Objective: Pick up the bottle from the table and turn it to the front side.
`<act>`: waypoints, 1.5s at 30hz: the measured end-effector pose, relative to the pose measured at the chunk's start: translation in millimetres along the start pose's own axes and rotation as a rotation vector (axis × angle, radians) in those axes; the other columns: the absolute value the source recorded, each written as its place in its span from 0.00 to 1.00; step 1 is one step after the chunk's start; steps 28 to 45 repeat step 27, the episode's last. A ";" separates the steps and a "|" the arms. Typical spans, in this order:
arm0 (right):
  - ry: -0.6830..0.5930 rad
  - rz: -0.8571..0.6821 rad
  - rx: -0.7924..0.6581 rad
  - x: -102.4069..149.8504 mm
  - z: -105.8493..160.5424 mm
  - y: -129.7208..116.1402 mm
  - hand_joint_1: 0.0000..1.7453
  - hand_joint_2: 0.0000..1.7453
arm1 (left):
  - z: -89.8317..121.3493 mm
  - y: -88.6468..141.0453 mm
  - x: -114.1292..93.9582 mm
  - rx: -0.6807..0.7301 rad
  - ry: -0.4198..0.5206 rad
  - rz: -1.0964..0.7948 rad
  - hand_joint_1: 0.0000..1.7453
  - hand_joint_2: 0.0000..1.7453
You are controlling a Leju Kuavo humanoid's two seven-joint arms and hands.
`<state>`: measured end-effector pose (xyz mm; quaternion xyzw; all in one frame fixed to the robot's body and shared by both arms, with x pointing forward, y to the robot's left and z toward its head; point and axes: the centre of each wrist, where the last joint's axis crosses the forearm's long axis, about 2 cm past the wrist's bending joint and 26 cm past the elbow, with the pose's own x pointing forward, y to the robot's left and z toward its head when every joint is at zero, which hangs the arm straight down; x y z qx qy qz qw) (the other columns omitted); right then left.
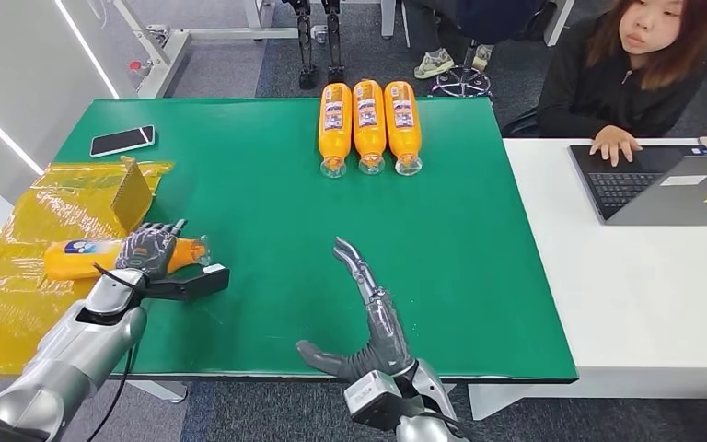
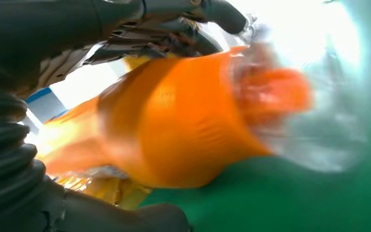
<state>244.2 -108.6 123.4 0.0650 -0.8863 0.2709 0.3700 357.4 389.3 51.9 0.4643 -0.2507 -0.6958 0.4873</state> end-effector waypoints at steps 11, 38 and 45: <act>-0.002 -0.008 0.007 -8.0 -0.2 -1.1 0.00 1.00 | 4.0 -11.1 -2.4 0.021 -0.042 0.036 0.00 1.00; 0.031 0.011 -0.015 -12.1 16.3 3.8 0.00 1.00 | 13.9 13.8 62.3 -0.041 -0.922 0.707 0.00 1.00; 0.031 0.011 -0.015 -12.1 16.3 3.8 0.00 1.00 | 13.9 13.8 62.3 -0.041 -0.922 0.707 0.00 1.00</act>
